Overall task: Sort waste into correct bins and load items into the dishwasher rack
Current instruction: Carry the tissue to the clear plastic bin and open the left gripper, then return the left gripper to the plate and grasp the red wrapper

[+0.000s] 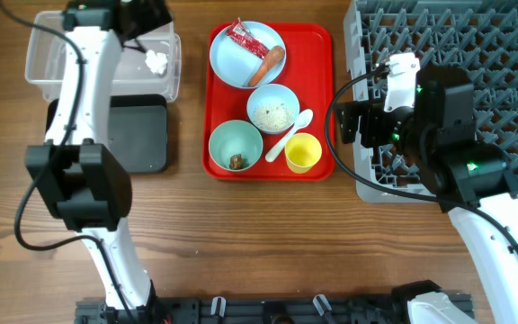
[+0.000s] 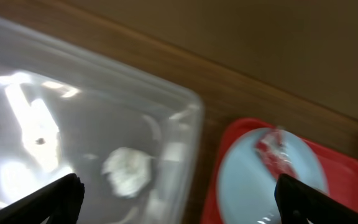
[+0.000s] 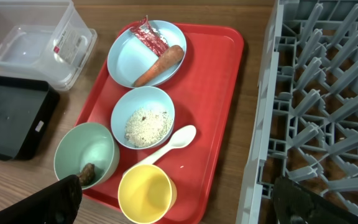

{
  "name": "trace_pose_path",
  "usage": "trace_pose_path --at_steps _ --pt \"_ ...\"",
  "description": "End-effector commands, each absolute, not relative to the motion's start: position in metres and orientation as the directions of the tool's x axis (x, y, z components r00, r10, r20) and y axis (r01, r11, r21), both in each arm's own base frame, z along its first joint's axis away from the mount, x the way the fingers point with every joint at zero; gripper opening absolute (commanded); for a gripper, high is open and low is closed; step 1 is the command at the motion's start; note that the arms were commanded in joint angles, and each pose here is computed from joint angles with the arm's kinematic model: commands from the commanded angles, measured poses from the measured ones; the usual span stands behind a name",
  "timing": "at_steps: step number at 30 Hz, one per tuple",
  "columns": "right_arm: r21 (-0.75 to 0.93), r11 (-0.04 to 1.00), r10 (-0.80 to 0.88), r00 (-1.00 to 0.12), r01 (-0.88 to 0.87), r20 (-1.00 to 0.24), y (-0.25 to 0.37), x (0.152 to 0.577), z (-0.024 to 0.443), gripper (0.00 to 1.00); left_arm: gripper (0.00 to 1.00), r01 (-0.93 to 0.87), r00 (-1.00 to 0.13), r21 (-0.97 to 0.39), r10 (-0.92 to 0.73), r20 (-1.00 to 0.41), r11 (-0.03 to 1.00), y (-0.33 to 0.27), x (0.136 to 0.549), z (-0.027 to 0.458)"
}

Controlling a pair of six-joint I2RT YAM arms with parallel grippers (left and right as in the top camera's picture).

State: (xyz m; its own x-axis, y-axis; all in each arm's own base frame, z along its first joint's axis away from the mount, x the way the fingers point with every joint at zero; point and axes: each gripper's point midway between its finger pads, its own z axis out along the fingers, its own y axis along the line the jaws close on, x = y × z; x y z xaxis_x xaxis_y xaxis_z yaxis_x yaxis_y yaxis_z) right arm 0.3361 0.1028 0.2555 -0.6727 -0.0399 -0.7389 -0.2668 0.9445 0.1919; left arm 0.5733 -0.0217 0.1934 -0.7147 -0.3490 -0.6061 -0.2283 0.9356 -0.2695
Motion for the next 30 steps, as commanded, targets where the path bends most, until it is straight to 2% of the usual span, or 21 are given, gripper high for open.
trace_pose_path --at_steps 1,8,15,18,23,30 --pt "0.185 0.949 -0.033 -0.663 -0.255 -0.748 0.102 0.341 0.262 1.00 1.00 0.012 -0.730 -0.341 -0.225 -0.646 0.940 -0.111 0.572 0.216" --pt "0.185 0.949 -0.036 -0.671 -0.254 -0.741 0.102 0.341 0.257 1.00 1.00 -0.179 -0.667 -0.290 -0.333 -0.667 0.940 -0.149 0.595 0.165" --pt "0.186 0.950 -0.036 -0.678 -0.252 -0.735 0.102 0.341 0.255 1.00 1.00 -0.144 -0.668 -0.326 -0.335 -0.664 0.934 -0.195 0.617 0.098" --pt "0.186 0.950 -0.036 -0.679 -0.251 -0.734 0.102 0.341 0.254 1.00 0.97 -0.147 -0.664 -0.341 -0.349 -0.662 0.928 -0.203 0.621 0.081" --pt "0.186 0.950 -0.036 -0.679 -0.251 -0.733 0.102 0.341 0.254 1.00 0.94 -0.247 -0.642 -0.424 -0.475 -0.602 0.871 -0.204 0.626 0.052" --pt "0.187 0.950 -0.038 -0.687 -0.249 -0.725 0.103 0.343 0.250 1.00 0.90 -0.265 -0.655 -0.420 -0.482 -0.582 0.868 -0.207 0.625 0.027"
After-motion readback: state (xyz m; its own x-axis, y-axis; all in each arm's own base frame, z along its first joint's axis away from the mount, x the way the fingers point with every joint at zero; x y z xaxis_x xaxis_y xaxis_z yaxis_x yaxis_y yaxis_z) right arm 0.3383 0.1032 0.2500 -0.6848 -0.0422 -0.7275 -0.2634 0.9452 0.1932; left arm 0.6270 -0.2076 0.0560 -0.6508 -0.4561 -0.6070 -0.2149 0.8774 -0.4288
